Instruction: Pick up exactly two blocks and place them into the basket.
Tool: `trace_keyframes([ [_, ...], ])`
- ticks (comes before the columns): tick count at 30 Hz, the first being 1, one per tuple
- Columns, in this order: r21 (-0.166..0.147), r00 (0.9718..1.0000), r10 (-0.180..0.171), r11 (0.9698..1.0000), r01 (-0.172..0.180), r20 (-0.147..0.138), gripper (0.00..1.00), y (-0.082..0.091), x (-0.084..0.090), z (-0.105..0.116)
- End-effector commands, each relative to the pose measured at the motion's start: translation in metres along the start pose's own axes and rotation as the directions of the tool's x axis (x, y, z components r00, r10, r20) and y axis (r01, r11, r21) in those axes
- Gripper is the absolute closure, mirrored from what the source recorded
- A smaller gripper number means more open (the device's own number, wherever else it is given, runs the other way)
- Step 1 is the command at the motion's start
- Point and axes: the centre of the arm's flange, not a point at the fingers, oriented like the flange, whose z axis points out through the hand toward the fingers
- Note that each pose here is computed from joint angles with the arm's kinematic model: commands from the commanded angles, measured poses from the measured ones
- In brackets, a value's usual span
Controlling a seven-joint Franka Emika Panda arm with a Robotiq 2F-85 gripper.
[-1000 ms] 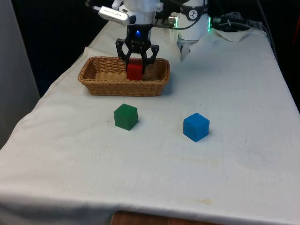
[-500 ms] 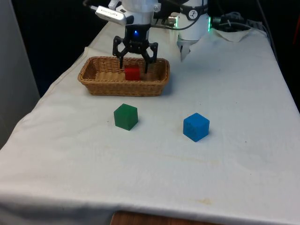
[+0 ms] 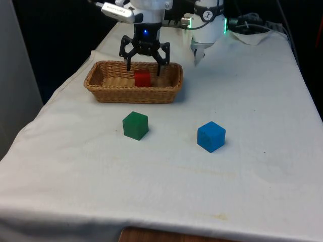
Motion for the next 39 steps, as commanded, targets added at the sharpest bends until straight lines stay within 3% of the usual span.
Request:
trace_keyframes([
  [1, 0.004, 1.0000, 0.004, 1.0000, -0.004, 0.001, 0.00, 0.001, 0.001, -0.007],
  [6, 0.028, 0.9998, 0.004, 0.9996, -0.004, -0.020, 0.00, -0.004, 0.005, -0.023],
  [7, 0.017, 0.9998, 0.007, 0.9998, -0.007, -0.016, 0.00, -0.005, 0.008, -0.026],
  [14, 0.040, 0.9991, 0.006, 0.9992, -0.004, -0.041, 0.00, -0.017, 0.014, -0.051],
  [15, 0.029, 0.9992, 0.007, 0.9995, -0.006, -0.040, 0.00, -0.020, 0.018, -0.057],
  [19, 0.041, 0.9987, 0.002, 0.9992, 0.000, -0.052, 0.00, -0.034, 0.028, -0.073],
  [33, 0.050, 0.9976, -0.006, 0.9987, 0.009, -0.069, 0.00, -0.057, 0.053, -0.095],
  [39, 0.049, 0.9980, -0.005, 0.9988, 0.008, -0.062, 0.00, -0.070, 0.069, -0.105],
])
